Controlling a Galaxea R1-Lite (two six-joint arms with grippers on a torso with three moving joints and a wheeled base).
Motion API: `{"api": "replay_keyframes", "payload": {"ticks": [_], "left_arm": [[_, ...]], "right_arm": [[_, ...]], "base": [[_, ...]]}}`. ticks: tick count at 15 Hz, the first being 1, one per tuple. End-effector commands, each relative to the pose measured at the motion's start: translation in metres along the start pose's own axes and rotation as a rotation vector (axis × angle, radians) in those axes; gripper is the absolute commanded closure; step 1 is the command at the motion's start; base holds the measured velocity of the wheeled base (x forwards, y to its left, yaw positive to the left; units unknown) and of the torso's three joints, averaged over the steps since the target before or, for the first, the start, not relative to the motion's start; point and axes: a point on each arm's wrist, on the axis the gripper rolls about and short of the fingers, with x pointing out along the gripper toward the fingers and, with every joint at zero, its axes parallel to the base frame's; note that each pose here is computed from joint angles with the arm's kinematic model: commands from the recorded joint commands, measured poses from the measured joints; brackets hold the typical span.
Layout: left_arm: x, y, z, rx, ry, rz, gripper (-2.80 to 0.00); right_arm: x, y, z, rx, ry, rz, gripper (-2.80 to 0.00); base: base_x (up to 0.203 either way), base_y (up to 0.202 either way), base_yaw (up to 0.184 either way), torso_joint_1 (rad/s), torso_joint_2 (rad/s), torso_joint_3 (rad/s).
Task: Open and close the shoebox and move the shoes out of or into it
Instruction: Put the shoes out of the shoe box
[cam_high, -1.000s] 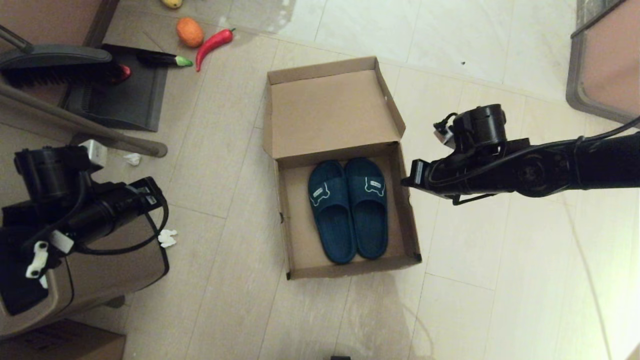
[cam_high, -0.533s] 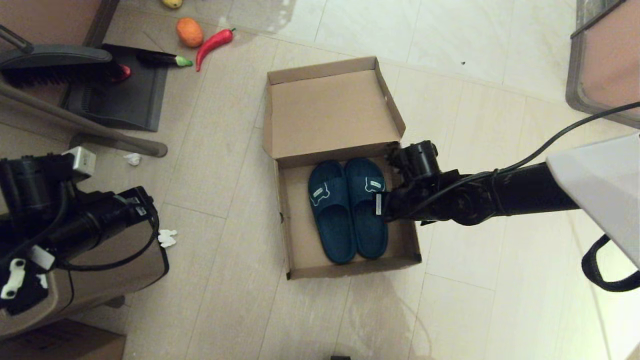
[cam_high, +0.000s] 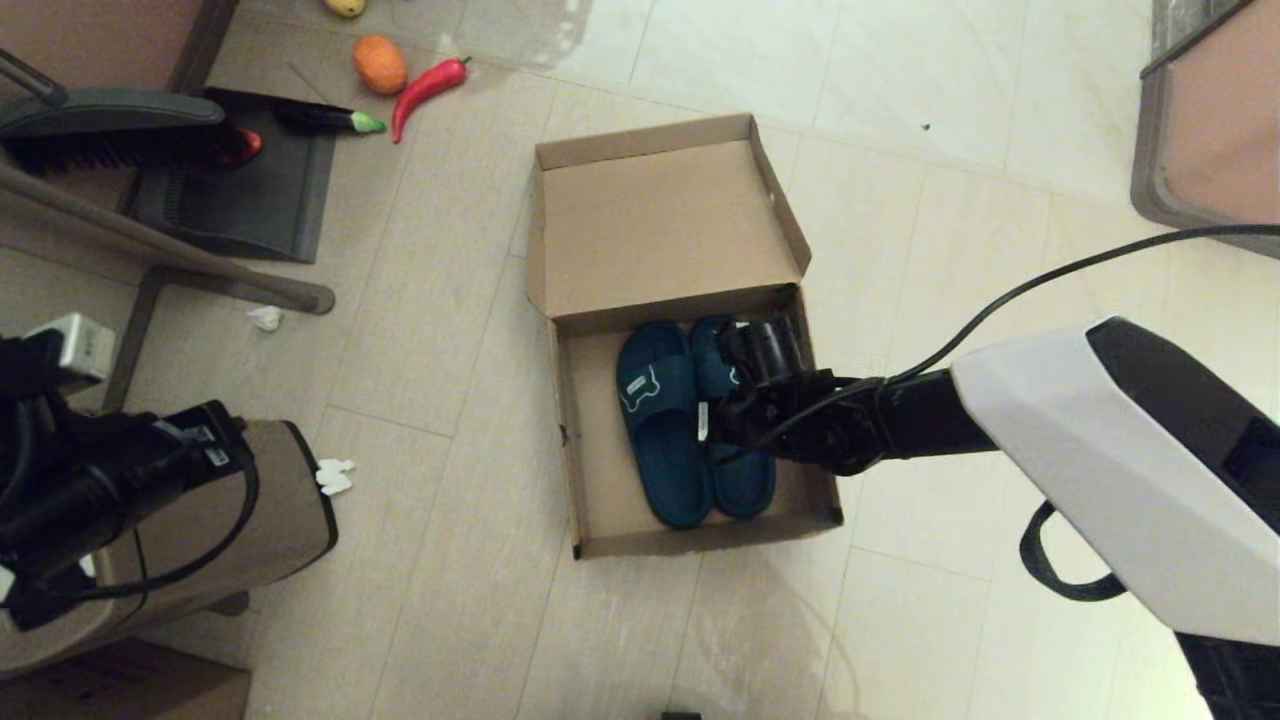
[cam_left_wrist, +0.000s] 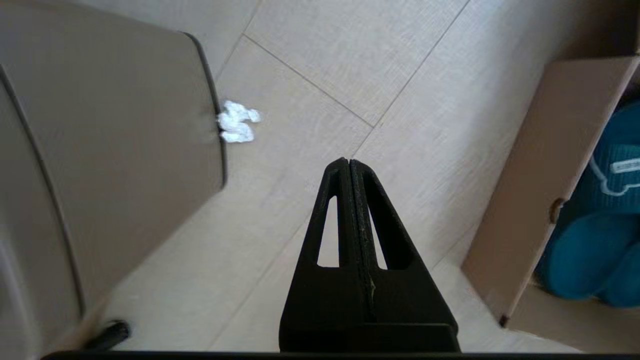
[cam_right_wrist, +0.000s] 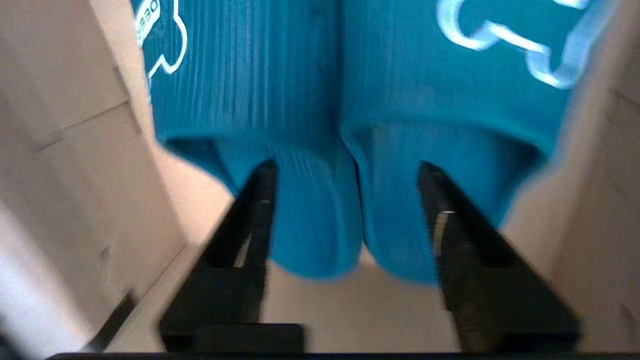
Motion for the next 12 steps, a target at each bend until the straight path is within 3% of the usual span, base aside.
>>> {"api": "replay_keyframes", "payload": {"ticks": [1, 4, 12], "left_arm": [[-0.004, 0.002, 0.002, 0.013, -0.015, 0.006, 0.0], [-0.003, 0.002, 0.002, 0.033, -0.016, 0.005, 0.0], [-0.001, 0.003, -0.003, 0.033, 0.007, 0.011, 0.0]], "right_arm": [[0.025, 0.001, -0.017, -0.045, 0.017, -0.017, -2.8], [0.037, 0.001, -0.024, -0.164, 0.021, -0.012, -2.8], [0.065, 0.006, -0.026, -0.2, -0.049, -0.016, -2.8]], "base": [[0.0, 0.0, 0.0, 0.0, 0.0, 0.0], [0.0, 0.0, 0.0, 0.0, 0.0, 0.0], [0.0, 0.0, 0.0, 0.0, 0.0, 0.0]]}}
